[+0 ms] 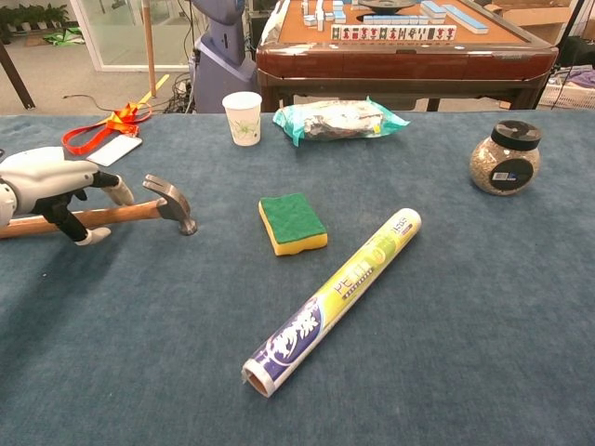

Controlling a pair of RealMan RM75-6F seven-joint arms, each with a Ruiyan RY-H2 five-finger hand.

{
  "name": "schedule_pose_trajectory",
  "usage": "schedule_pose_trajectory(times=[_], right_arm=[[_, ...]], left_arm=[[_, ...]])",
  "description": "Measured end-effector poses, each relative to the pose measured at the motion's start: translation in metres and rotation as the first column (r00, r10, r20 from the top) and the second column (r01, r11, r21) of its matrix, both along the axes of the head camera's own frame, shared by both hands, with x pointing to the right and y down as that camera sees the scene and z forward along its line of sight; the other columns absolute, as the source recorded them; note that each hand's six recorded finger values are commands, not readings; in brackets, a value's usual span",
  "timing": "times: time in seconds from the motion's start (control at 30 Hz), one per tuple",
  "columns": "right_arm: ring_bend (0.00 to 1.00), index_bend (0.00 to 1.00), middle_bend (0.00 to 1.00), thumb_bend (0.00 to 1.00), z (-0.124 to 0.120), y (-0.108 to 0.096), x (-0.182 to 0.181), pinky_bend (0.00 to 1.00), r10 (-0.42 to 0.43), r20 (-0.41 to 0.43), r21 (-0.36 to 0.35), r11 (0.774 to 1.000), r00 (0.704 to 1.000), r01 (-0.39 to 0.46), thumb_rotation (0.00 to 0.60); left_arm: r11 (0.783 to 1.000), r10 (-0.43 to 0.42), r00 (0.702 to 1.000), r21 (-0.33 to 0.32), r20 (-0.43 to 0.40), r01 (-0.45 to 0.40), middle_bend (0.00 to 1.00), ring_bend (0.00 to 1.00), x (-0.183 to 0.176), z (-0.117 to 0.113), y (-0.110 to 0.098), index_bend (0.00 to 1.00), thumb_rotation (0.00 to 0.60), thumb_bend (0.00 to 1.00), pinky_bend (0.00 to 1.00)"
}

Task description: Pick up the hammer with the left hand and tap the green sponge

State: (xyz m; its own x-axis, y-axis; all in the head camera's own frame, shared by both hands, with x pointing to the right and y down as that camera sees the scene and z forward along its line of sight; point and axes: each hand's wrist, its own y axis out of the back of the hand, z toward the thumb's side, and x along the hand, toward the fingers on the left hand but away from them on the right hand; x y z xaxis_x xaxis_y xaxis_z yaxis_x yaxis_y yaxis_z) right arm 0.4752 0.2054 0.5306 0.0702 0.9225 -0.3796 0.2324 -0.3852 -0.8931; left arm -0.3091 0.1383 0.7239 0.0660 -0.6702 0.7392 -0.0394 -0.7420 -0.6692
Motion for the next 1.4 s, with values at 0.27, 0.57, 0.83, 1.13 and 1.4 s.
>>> schedule_pose_trajectory(times=[0.27,0.57,0.83,1.13,1.4], right_arm=[[0.39,0.46,0.45,0.32,0.000,0.000,0.001,0.26,0.002,0.000,0.002,1.000,1.000,-0.002,0.600],[0.39,0.46,0.45,0.32,0.000,0.000,0.001,0.26,0.002,0.001,0.002,1.000,1.000,-0.002,0.600],[0.39,0.46,0.45,0.32,0.000,0.000,0.001,0.26,0.002,0.001,0.001,1.000,1.000,-0.002,0.600],[0.39,0.46,0.45,0.32,0.000,0.000,0.001,0.26,0.001,0.002,0.000,1.000,1.000,-0.001,0.600],[0.39,0.46,0.45,0.32,0.000,0.000,0.001,0.26,0.002,0.004,0.000,1.000,1.000,-0.002,0.600]], left_arm=[[1.000,0.003,1.000,-0.002,-0.002,-0.003,0.21,0.08,0.005,0.004,0.000,0.23,0.600,0.45,0.15],[1.000,-0.002,1.000,-0.002,0.010,0.002,0.27,0.12,0.006,0.009,-0.001,0.28,0.599,0.45,0.15],[1.000,-0.010,1.000,0.008,0.009,0.010,0.33,0.18,0.007,0.010,-0.002,0.34,0.599,0.45,0.15],[1.000,-0.016,1.000,0.016,0.026,0.016,0.40,0.24,0.004,0.012,-0.005,0.40,0.600,0.46,0.15],[1.000,-0.013,0.999,0.026,0.035,0.012,0.45,0.28,0.004,0.012,-0.006,0.45,0.600,0.47,0.15]])
